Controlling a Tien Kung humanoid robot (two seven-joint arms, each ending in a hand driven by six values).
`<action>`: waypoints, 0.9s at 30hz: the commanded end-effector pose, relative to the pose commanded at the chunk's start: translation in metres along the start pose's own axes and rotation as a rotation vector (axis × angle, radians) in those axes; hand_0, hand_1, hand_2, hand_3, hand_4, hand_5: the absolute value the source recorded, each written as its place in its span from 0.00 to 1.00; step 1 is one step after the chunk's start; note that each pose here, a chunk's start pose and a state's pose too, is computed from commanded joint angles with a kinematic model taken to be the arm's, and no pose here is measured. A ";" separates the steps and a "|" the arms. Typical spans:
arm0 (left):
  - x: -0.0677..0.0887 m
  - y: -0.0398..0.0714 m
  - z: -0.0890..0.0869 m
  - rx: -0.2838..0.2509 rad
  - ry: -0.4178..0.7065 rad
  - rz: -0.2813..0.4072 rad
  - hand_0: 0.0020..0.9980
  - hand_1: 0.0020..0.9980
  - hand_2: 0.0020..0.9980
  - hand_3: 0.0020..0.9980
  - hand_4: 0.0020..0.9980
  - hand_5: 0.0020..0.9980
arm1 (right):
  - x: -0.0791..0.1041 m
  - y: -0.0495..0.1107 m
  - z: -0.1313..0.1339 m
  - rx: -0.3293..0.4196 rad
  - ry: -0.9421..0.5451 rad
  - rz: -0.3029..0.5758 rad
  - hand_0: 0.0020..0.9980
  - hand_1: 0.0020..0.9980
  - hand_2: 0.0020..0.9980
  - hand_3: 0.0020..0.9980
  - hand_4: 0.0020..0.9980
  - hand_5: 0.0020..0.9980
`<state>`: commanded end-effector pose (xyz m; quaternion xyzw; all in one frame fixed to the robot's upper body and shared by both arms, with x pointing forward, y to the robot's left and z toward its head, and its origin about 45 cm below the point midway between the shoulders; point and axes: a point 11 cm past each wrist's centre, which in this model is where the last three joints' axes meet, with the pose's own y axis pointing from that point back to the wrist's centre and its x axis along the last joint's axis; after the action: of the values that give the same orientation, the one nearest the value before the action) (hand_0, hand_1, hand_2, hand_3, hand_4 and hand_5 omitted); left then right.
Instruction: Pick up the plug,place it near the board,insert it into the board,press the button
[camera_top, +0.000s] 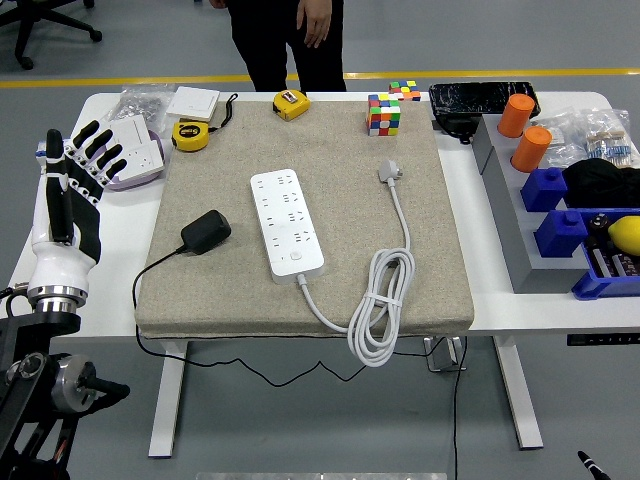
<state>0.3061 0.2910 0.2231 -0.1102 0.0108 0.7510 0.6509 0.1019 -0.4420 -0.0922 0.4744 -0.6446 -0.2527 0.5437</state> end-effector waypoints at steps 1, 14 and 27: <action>0.000 0.000 0.000 0.000 0.000 0.000 0.76 0.80 0.83 0.82 1.00 1.00 | 0.000 0.000 0.000 0.000 0.000 0.000 0.90 0.88 0.84 0.84 1.00 1.00; 0.000 -0.001 0.001 -0.004 0.001 -0.001 0.76 0.80 0.82 0.82 1.00 1.00 | 0.000 0.000 -0.002 0.002 -0.005 0.003 0.90 0.88 0.84 0.84 1.00 1.00; 0.001 -0.003 0.000 0.008 -0.081 -0.002 0.76 0.81 0.81 0.81 1.00 0.68 | 0.000 -0.001 -0.005 0.007 -0.011 0.003 0.90 0.88 0.84 0.84 1.00 1.00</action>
<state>0.3090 0.2921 0.2234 -0.0773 -0.0127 0.7541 0.6520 0.1065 -0.4415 -0.0913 0.4739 -0.6492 -0.2524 0.5387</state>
